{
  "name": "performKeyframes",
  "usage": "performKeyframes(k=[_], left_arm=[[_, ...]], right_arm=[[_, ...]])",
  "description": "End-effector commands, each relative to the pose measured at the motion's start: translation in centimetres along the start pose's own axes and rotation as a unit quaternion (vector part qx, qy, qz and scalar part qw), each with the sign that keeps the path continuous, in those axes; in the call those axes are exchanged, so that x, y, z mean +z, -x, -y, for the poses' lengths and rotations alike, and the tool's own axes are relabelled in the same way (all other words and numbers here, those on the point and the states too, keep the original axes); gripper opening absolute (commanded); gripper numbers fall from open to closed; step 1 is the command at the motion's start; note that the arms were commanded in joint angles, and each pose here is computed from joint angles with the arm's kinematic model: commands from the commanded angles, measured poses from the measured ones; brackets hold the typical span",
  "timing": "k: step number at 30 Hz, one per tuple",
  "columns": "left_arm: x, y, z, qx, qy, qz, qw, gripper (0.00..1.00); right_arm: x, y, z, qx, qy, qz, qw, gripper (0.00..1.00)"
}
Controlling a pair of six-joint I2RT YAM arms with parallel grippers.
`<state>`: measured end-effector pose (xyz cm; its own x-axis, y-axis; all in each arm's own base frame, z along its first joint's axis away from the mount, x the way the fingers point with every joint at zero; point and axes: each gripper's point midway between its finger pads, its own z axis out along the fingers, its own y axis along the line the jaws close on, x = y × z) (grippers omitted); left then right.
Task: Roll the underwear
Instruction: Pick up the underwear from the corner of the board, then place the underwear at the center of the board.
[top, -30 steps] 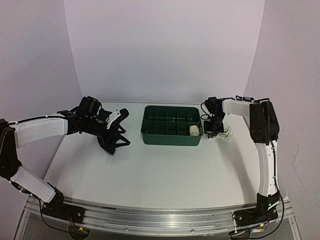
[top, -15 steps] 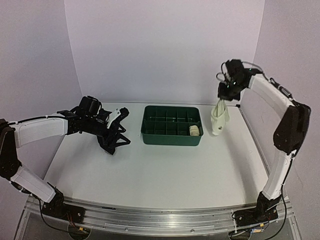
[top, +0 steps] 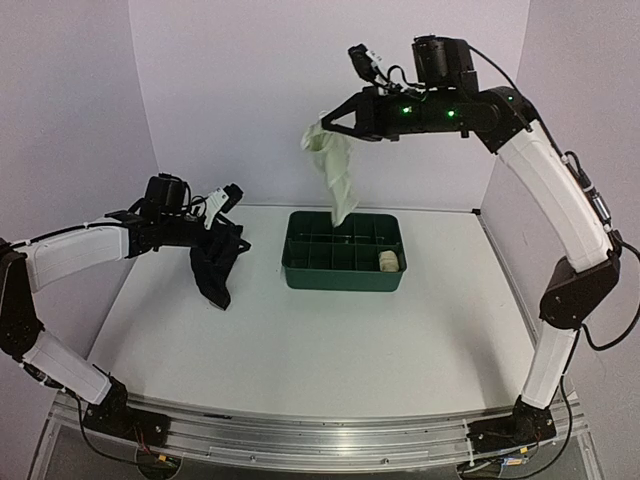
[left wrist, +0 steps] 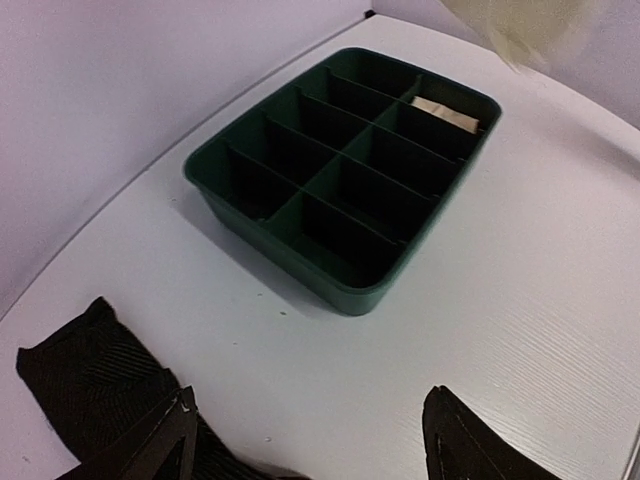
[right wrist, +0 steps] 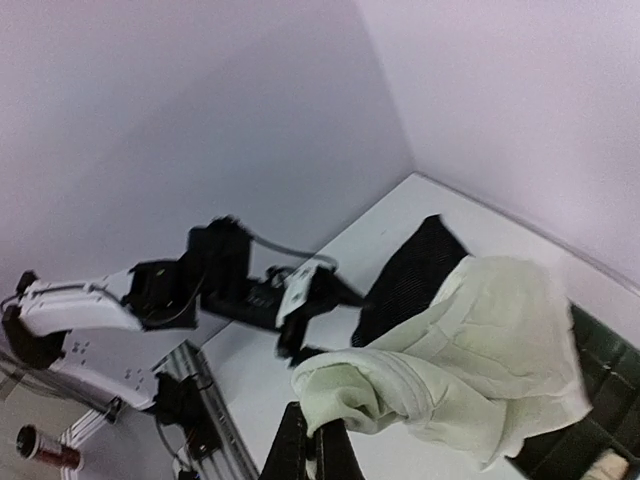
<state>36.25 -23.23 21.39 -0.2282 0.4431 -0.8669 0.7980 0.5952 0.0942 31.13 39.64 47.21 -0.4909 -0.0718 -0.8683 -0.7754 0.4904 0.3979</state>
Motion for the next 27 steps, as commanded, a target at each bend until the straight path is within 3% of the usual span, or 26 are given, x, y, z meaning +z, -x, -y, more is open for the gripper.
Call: performKeyframes(k=[1, 8, 13, 18, 23, 27], left_arm=[[-2.2, 2.2, -5.5, -0.003, 0.102, 0.031, 0.994, 0.77], [-2.8, 0.9, -6.8, 0.005, 0.122, 0.024, 0.992, 0.76], [-2.7, 1.2, -4.1, 0.016, 0.053, 0.039, 0.998, 0.75], [-2.6, 1.0, -1.5, 0.016, -0.019, 0.048, 0.999, 0.75], [-2.5, 1.2, -0.6, 0.020, -0.048, 0.052, 0.997, 0.75], [-2.7, 1.9, -0.7, 0.026, -0.048, 0.059, 0.997, 0.75]], right_arm=[[1.0, -2.7, -6.9, -0.018, 0.118, -0.045, 0.992, 0.00], [4.8, -11.5, -9.6, 0.014, 0.171, -0.170, 0.970, 0.00], [6.2, -17.3, -8.7, 0.018, 0.158, -0.236, 0.959, 0.00], [7.5, -20.3, -6.8, -0.001, 0.136, -0.265, 0.955, 0.00], [8.3, -18.8, -4.7, -0.120, 0.091, -0.227, 0.962, 0.00], [8.0, -17.3, -4.2, -0.257, 0.086, -0.200, 0.941, 0.00]])
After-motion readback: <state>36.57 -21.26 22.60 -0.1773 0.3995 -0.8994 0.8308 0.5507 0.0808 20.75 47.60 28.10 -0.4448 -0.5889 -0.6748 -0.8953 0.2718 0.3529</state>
